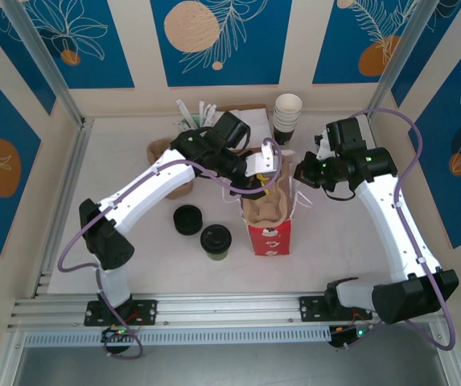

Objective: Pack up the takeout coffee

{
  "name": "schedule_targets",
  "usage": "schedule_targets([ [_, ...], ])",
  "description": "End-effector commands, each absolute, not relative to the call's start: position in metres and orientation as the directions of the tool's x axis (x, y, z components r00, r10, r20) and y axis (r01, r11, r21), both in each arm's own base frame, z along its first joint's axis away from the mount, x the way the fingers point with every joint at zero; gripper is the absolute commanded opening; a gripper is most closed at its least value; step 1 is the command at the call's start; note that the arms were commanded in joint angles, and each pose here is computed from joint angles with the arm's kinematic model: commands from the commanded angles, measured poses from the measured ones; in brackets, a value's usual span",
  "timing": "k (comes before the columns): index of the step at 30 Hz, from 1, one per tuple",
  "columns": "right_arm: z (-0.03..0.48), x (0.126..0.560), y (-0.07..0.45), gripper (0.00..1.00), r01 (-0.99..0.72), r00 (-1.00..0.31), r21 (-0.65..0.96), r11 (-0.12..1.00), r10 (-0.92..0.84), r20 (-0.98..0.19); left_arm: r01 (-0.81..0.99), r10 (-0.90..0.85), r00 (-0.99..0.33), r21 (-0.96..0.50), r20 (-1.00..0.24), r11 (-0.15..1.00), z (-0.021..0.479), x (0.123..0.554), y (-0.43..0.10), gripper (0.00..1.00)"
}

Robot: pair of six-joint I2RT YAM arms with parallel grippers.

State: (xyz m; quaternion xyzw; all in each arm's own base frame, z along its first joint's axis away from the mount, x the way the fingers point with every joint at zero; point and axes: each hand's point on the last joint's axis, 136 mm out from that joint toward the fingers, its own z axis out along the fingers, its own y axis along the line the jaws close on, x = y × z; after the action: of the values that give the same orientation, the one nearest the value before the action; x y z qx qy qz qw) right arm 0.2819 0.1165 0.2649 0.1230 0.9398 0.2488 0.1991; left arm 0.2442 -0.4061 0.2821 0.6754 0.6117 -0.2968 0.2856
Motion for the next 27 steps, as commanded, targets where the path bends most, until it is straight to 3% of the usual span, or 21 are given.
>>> schedule_targets([
  [1, 0.263, 0.279, 0.115, 0.01, 0.140, -0.887, 0.508, 0.850, 0.335, -0.316, 0.992, 0.667, 0.081, -0.002, -0.741, -0.124, 0.278, 0.232, -0.406, 0.35],
  [13, 0.279, 0.275, 0.134, 0.03, 0.009, -0.895, 0.569, 0.822, 0.261, -0.362, 0.994, 0.712, 0.059, -0.028, -0.700, -0.110, 0.252, 0.242, -0.413, 0.35],
  [27, 0.276, 0.266, 0.136, 0.03, -0.014, -0.894, 0.586, 0.810, 0.253, -0.371, 1.000, 0.722, 0.021, 0.013, -0.692, -0.017, 0.261, 0.262, -0.422, 0.34],
])
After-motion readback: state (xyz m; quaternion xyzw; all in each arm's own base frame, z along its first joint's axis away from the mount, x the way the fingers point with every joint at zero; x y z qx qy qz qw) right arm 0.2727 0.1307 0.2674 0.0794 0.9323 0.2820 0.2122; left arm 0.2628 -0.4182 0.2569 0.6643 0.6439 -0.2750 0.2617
